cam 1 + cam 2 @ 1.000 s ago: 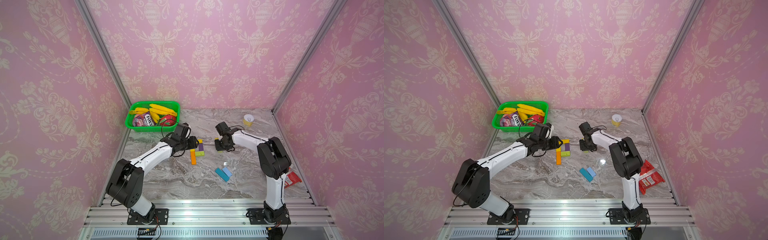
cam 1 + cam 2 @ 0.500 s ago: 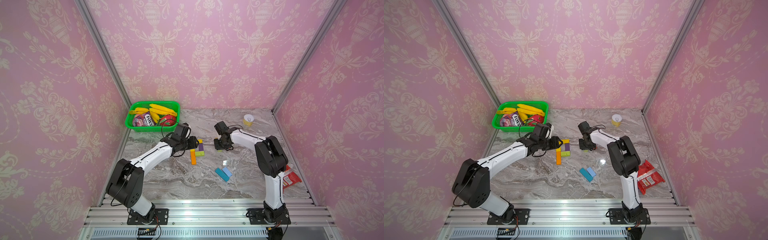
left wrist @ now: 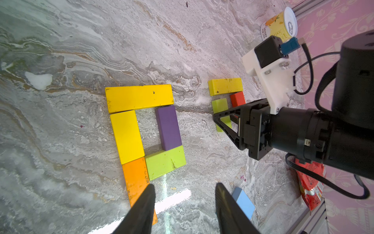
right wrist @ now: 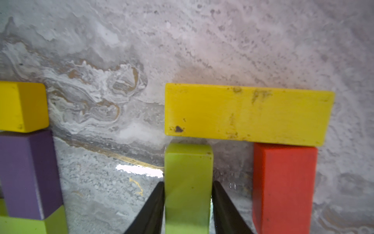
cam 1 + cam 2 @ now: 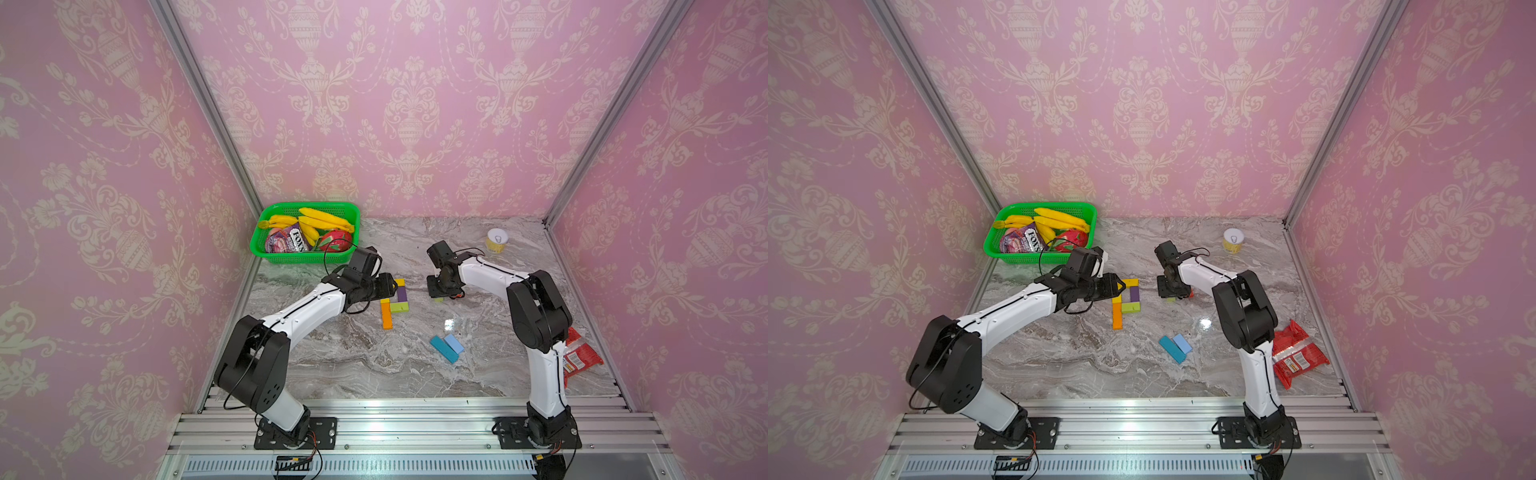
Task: Assemble the letter p with building blocks
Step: Assemble the building block at the center of the board.
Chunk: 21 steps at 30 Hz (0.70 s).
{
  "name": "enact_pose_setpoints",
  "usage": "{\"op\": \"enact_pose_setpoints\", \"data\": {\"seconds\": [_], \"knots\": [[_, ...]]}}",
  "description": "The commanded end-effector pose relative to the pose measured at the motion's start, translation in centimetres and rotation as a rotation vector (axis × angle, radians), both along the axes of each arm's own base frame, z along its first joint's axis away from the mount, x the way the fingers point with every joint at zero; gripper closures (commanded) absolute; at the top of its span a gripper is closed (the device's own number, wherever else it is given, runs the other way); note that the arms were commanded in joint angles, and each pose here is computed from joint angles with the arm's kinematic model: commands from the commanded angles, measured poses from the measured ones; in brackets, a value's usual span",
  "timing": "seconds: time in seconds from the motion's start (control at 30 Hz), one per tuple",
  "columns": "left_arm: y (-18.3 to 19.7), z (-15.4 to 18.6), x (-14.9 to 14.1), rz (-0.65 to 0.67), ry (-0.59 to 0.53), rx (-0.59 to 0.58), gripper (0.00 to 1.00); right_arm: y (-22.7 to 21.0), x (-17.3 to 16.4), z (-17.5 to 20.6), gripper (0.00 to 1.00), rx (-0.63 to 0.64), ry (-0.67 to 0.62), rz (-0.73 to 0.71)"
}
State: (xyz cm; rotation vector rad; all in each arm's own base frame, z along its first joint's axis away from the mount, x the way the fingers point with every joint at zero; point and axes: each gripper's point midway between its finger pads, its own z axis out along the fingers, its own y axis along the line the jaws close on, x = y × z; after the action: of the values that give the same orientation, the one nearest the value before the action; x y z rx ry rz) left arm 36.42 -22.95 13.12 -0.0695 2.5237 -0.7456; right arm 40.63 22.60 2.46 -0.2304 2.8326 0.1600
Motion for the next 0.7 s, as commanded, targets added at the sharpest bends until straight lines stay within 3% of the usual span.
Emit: {"op": "enact_pose_setpoints", "data": {"seconds": [0.0,0.1,0.23,0.53,0.67], "knots": [[0.3,-0.4,0.2,-0.005,0.007,0.017,0.49,-0.4,-0.5,-1.1,0.49,-0.03,0.032,-0.019],[0.3,-0.3,0.2,-0.005,0.004,0.015,0.49,-0.3,-0.4,-0.4,0.41,-0.018,0.01,-0.025],[0.3,-0.1,0.0,-0.004,0.004,0.008,0.49,0.0,-0.2,1.4,0.38,0.021,-0.032,-0.029],[-0.6,0.2,-0.2,-0.026,0.002,-0.021,0.49,0.1,-1.1,6.5,0.39,0.106,-0.123,-0.023],[-2.4,0.1,-0.5,-0.07,0.009,-0.037,0.51,-0.6,-2.2,7.7,0.45,0.125,-0.148,-0.035]]}}
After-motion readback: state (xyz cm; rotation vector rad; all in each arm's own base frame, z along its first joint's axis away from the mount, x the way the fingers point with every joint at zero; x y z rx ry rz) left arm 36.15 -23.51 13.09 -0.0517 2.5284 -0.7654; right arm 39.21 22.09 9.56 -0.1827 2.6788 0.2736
